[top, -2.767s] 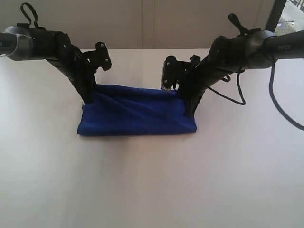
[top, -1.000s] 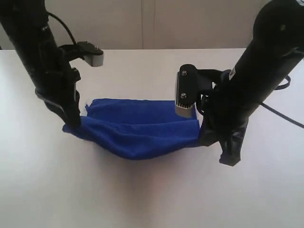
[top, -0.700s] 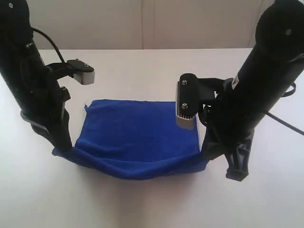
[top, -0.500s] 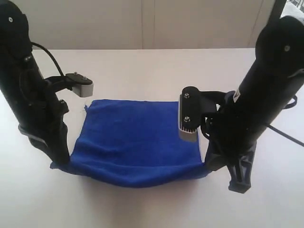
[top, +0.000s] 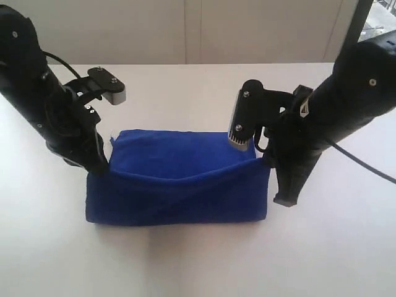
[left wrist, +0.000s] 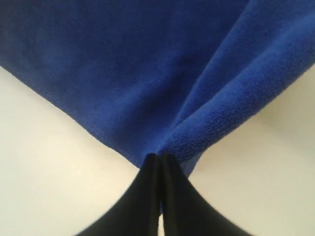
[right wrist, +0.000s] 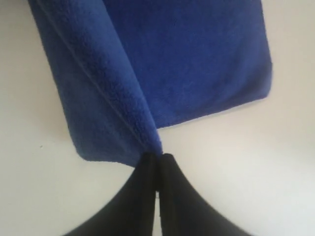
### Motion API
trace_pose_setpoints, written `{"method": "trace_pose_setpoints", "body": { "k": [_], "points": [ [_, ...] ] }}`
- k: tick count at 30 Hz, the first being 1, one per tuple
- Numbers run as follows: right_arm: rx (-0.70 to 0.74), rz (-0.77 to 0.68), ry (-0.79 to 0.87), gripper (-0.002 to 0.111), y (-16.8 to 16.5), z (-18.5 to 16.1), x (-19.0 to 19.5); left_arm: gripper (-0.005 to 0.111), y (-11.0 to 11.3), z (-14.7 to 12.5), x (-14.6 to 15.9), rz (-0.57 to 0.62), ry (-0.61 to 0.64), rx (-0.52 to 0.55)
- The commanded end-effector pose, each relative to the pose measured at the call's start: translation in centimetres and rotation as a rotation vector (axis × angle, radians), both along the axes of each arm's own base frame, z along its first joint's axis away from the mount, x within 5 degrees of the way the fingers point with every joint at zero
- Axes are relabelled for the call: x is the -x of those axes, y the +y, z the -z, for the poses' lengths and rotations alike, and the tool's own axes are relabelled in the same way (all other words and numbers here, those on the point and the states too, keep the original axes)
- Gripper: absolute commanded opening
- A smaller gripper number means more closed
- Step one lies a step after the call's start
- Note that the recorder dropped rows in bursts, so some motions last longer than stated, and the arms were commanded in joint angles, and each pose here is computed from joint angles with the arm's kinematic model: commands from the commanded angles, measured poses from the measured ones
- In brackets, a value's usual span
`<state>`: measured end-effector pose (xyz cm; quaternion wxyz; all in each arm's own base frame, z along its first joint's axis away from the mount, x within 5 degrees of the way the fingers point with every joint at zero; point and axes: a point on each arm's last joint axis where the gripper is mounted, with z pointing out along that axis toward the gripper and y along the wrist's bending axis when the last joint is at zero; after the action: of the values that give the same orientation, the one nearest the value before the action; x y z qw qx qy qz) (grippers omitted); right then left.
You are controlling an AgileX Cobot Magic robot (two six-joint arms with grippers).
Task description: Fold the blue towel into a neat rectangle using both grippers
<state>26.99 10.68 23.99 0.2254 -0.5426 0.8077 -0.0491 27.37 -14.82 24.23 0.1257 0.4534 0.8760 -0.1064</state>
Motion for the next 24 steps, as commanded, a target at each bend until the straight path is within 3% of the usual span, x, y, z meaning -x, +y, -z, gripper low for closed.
{"method": "trace_pose_setpoints", "body": {
  "k": [1, 6, 16, 24],
  "points": [
    [-0.01, 0.019, -0.083, 0.0, 0.0, -0.4, -0.6, 0.0, -0.1, -0.5, -0.6, -0.023, -0.092, 0.028],
    [0.001, 0.087, -0.111, 0.0, -1.2, 0.4, -2.0, 0.0, -0.1, -1.9, -2.2, -0.033, -0.233, 0.019],
    [-0.027, 0.117, -0.17, 0.0, -1.5, 1.2, -4.1, 0.0, -0.5, 0.1, -4.0, -0.048, -0.279, -0.001],
    [-0.027, 0.113, -0.195, 0.0, -1.2, 1.2, -5.8, 0.0, 0.5, -0.6, -5.3, -0.093, -0.323, 0.012]
  ]
}}
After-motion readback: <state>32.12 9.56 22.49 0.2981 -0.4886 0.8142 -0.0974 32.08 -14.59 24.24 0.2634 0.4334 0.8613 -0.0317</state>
